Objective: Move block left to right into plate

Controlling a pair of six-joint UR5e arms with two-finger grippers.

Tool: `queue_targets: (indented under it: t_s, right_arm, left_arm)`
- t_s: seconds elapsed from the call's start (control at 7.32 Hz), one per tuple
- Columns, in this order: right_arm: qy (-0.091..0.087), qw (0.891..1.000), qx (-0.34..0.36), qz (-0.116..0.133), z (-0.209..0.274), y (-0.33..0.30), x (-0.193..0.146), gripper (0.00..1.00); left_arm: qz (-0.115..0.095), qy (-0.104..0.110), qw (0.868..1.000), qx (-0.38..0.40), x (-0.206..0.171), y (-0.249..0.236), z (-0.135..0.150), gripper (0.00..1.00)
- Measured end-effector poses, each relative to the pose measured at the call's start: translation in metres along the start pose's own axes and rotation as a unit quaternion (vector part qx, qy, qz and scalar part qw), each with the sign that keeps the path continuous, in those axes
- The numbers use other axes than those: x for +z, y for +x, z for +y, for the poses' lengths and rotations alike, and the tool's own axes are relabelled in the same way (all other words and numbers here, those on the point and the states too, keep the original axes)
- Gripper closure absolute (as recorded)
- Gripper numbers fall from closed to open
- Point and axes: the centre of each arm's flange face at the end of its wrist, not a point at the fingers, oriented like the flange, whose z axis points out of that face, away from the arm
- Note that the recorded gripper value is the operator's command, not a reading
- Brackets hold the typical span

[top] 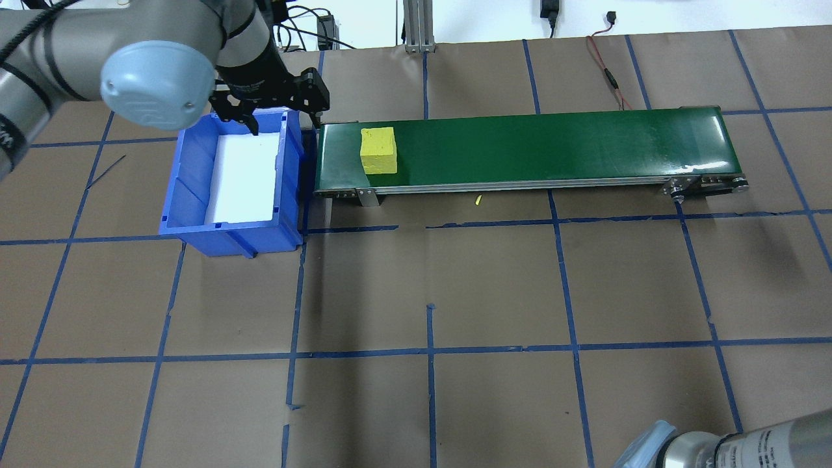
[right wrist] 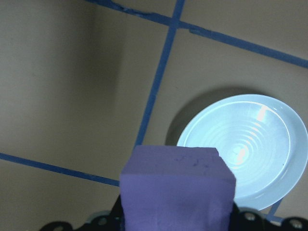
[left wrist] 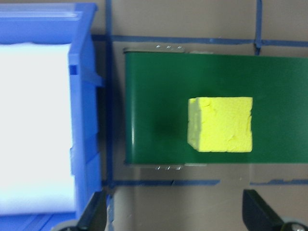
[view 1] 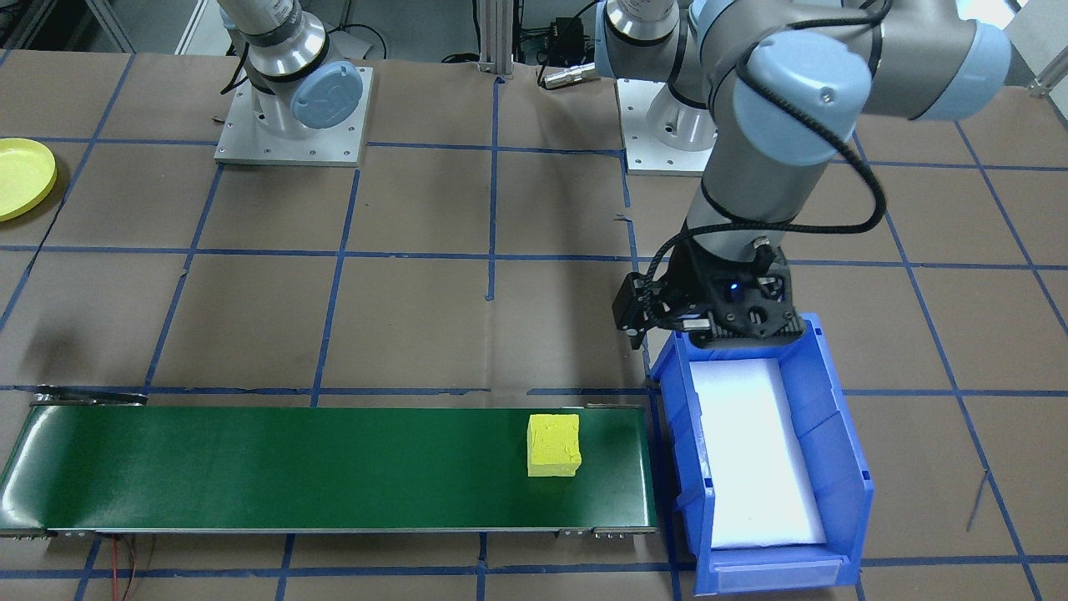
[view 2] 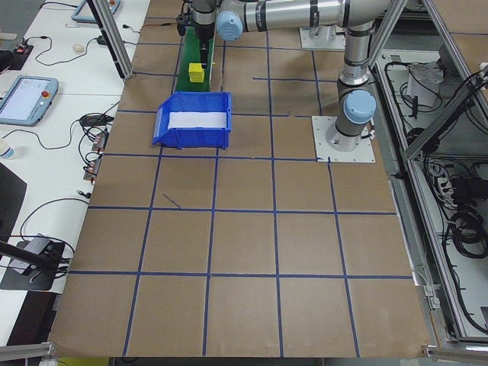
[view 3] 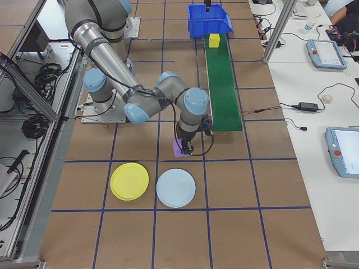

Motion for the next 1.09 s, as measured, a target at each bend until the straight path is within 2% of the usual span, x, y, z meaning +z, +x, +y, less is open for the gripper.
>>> queue_targets:
  t_s: [0.27, 0.41, 0.55, 0.82, 1.09]
  right_arm:
    - [0.005, 1.000, -0.008, 0.006, 0.017, 0.046, 0.067, 0.67]
    - [0.005, 1.000, -0.010, 0.002, 0.021, 0.055, 0.091, 0.23]
    - [0.004, 1.000, -0.009, -0.002, 0.022, 0.060, 0.108, 0.00]
    - [-0.003, 1.000, -0.009, -0.005, 0.024, 0.064, 0.121, 0.00]
    - [-0.001, 1.000, -0.006, 0.007, 0.027, 0.067, 0.103, 0.00]
  left_arm:
    - [-0.009, -0.013, 1.000, -0.003, -0.055, -0.048, 0.031, 0.00]
    - [-0.013, -0.015, 1.000, 0.001, -0.079, -0.056, 0.051, 0.00]
    - [-0.018, -0.016, 1.000, 0.004, -0.093, -0.059, 0.065, 0.00]
    - [-0.019, -0.022, 1.000, 0.007, -0.089, -0.059, 0.074, 0.00]
    - [-0.019, -0.016, 1.000, 0.007, -0.091, -0.060, 0.079, 0.00]
